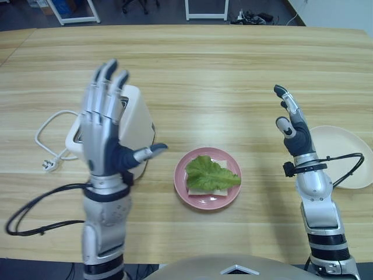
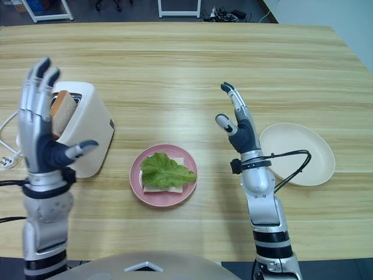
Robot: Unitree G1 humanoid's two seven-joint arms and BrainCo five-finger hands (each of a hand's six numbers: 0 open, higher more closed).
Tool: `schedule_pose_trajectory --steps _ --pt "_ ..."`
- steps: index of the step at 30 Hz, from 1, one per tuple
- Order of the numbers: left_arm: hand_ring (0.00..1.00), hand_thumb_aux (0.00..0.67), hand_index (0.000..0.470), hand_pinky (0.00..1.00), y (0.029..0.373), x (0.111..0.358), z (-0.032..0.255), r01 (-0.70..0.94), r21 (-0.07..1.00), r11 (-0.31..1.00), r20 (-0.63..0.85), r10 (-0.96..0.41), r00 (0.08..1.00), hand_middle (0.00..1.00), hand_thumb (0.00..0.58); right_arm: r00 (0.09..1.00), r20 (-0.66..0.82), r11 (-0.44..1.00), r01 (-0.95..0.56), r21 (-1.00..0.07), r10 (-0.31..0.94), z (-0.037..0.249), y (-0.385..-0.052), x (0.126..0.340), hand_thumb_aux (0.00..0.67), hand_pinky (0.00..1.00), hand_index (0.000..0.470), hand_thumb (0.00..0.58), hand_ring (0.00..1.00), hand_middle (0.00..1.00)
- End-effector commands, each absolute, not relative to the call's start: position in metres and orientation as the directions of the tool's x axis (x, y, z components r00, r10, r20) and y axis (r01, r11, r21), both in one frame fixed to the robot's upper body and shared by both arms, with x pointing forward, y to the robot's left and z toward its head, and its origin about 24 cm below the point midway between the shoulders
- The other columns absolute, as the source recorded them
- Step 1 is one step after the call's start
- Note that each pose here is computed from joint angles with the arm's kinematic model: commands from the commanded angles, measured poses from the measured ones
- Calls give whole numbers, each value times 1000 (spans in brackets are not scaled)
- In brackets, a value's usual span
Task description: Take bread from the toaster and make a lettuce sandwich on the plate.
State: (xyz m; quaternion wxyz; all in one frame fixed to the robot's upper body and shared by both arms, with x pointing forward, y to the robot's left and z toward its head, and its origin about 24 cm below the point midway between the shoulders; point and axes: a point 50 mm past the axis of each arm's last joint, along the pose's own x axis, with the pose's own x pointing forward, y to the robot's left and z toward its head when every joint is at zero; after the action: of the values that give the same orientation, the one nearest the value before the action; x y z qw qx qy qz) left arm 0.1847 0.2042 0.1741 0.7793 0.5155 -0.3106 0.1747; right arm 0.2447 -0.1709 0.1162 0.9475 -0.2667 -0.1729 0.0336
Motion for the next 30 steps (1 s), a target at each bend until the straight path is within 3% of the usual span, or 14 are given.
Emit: schedule_pose_trajectory --steps 1,6,11,12,13,14,15,16,22,24,26,28,30 --pt "0 0 0 0 252 189 176 -529 833 164 518 110 848 0 0 965 237 871 15 -491 117 98 -178 243 0 0 0 0 0 0" --pt "0 0 0 0 275 196 145 -327 939 109 289 265 920 0 0 970 220 870 16 -493 107 94 -180 242 0 0 0 0 0 0" --pt "0 0 0 0 277 205 130 -259 961 93 219 312 924 0 0 971 211 863 10 -506 113 92 -180 242 0 0 0 0 0 0" --pt "0 84 59 0 276 206 128 -252 962 101 210 311 927 0 136 971 209 861 9 -508 113 91 -180 242 0 0 0 0 0 0" --pt "0 347 243 0 275 207 127 -249 962 112 205 308 929 0 445 972 206 860 9 -510 112 91 -180 242 0 0 0 0 0 0" --pt "0 497 348 0 274 208 127 -253 960 122 206 304 930 0 541 973 203 859 9 -512 111 90 -180 242 0 0 0 0 0 0" --pt "765 670 470 765 273 208 128 -270 955 124 223 304 926 765 580 974 200 858 8 -513 111 89 -180 242 0 0 0 0 0 0" --pt "1000 670 470 1000 273 208 130 -292 949 122 244 307 920 1000 580 974 196 857 7 -515 110 88 -181 242 0 0 0 0 0 0" --pt "1000 670 470 1000 269 204 162 -576 816 47 547 260 796 1000 580 978 181 851 4 -525 107 85 -181 240 0 0 0 0 0 0" --pt "1000 670 470 1000 260 197 181 -724 690 21 709 181 681 1000 580 979 175 849 2 -528 107 83 -181 241 0 0 0 0 0 0" --pt "1000 670 470 1000 244 183 202 -860 509 40 859 50 510 1000 580 979 171 849 0 -529 107 82 -180 241 0 0 0 0 0 0" --pt "1000 670 470 1000 226 170 214 -890 383 247 920 -16 392 1000 580 980 168 848 0 -529 105 81 -180 241 0 0 0 0 0 0" --pt "1000 670 470 1000 212 167 215 -787 338 516 919 -1 394 1000 580 981 165 849 2 -528 100 80 -180 241 0 0 0 0 0 0"
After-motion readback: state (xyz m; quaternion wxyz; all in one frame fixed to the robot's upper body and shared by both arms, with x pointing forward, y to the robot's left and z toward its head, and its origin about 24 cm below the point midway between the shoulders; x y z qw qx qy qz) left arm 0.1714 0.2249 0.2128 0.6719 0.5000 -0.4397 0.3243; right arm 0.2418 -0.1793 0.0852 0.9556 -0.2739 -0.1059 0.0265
